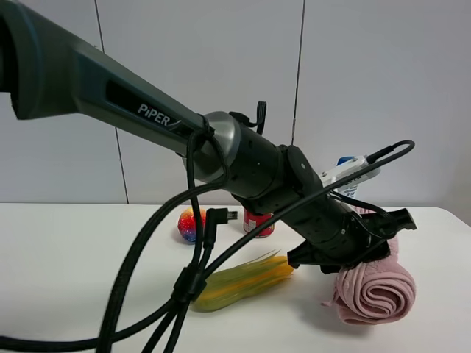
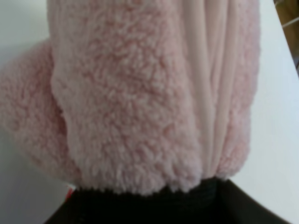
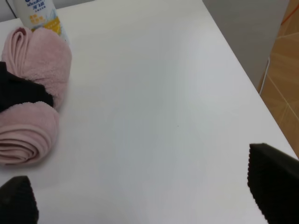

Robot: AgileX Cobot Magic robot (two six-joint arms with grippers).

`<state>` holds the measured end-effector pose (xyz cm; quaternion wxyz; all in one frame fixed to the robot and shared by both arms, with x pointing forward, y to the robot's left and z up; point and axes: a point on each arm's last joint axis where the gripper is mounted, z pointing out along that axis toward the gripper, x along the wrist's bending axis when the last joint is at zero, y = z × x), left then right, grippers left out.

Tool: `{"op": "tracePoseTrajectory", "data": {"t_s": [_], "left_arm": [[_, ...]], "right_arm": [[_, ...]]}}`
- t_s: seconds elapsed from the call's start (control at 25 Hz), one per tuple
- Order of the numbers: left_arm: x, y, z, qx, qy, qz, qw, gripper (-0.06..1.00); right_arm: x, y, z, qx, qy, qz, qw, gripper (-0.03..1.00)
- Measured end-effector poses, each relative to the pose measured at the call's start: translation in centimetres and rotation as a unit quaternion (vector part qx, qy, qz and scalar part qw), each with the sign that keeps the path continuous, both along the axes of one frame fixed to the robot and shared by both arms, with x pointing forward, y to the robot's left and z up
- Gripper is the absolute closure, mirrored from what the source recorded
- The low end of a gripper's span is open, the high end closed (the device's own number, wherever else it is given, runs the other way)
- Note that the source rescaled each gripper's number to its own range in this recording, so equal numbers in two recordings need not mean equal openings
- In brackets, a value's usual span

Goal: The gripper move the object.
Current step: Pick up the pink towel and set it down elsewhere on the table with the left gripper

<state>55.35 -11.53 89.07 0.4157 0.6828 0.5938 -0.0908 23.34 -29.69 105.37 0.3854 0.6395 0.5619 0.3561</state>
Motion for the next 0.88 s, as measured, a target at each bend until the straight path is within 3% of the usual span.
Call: {"op": "tracePoseTrajectory", "data": {"t_s": [0.4, 0.68, 0.72, 0.88], "left_arm": [[0.4, 0.4, -1.0, 0.007, 0.006, 0.006, 1.000, 0.94], [0.4, 0.4, -1.0, 0.022, -0.021, -0.021, 0.999, 0.93], [0.4, 0.3, -1.0, 0.023, -0.023, -0.023, 0.999, 0.87], [0.5, 0.3, -0.9, 0.005, -0.005, -0.003, 1.000, 0.25]], "right_arm": [[0.0, 0.0, 0.0, 0.000, 0.000, 0.000, 1.000, -0.03], [0.0, 0.0, 0.0, 0.000, 0.000, 0.000, 1.000, -0.03], [0.0, 0.0, 0.0, 0.000, 0.000, 0.000, 1.000, -0.03], [0.0, 0.0, 0.0, 0.000, 0.000, 0.000, 1.000, -0.03]]}}
